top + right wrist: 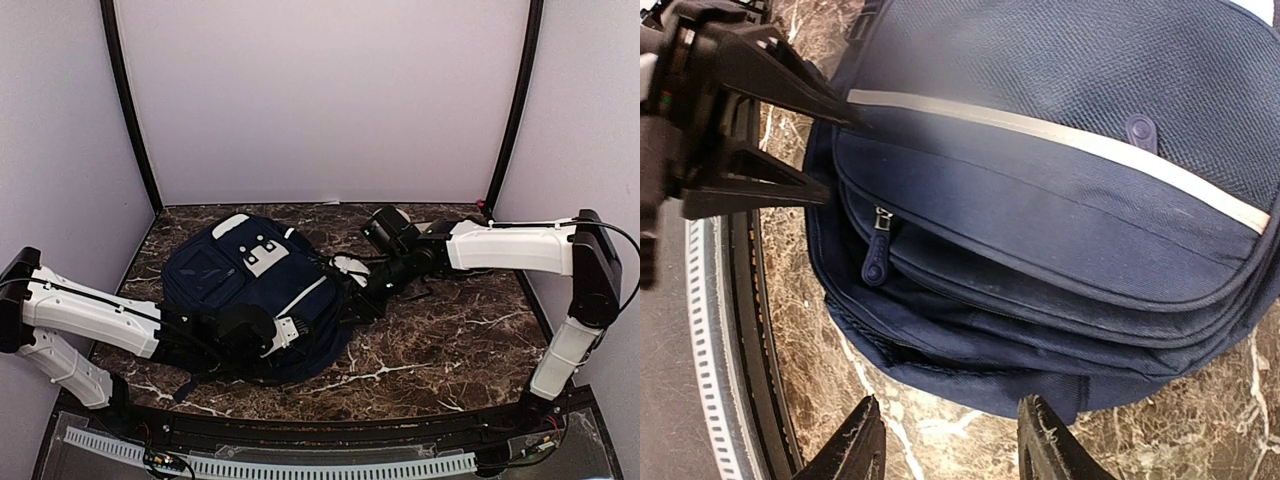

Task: Pack the student bag
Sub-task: Hold the upper front pocket of the student bag, then grab the upper front pocket of the student bag.

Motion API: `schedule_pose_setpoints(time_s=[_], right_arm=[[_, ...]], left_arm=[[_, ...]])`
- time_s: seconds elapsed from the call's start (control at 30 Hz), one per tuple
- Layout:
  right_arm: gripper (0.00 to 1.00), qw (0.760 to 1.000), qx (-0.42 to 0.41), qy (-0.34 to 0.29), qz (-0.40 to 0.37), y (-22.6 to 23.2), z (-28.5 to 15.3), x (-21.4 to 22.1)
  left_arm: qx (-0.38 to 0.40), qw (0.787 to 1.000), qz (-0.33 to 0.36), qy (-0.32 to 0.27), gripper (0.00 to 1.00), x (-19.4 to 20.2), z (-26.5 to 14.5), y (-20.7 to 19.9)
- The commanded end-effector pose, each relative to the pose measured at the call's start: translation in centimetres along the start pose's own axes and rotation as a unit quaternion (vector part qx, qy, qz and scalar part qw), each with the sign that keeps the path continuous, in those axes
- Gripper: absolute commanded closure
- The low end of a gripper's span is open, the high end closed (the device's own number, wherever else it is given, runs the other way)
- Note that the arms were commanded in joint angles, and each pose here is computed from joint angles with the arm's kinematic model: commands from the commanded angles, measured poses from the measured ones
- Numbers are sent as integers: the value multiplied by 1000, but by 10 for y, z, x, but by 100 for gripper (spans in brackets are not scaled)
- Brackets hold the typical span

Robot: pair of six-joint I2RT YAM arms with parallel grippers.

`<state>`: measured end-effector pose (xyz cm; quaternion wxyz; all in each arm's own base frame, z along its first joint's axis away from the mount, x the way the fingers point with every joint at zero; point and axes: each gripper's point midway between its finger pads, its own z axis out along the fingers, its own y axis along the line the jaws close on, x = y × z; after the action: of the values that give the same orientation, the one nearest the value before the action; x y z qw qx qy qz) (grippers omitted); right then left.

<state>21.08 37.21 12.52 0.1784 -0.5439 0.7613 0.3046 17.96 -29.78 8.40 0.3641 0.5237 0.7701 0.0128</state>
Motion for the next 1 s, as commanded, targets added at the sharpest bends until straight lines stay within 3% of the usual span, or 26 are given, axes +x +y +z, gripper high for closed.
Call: schedule_pose_setpoints(time_s=[0.0, 0.2, 0.4, 0.67, 0.97], right_arm=[[54, 1000, -12, -15, -6, 4, 2, -13], [54, 1000, -6, -11, -5, 1, 6, -11], [55, 1000, -1, 1, -3, -5, 15, -6], [56, 1000, -24, 3, 3, -4, 29, -26], [52, 999, -47, 14, 18, 11, 48, -37]], left_arm=[[-2, 1000, 15, -5, 51, -8, -1, 0], [-19, 999, 27, 9, 52, -1, 10, 0], [-53, 998, 37, 19, 73, -1, 20, 7], [-43, 994, -51, -90, 94, -39, -2, 15], [-34, 975, -145, -167, 100, -50, -14, 21]])
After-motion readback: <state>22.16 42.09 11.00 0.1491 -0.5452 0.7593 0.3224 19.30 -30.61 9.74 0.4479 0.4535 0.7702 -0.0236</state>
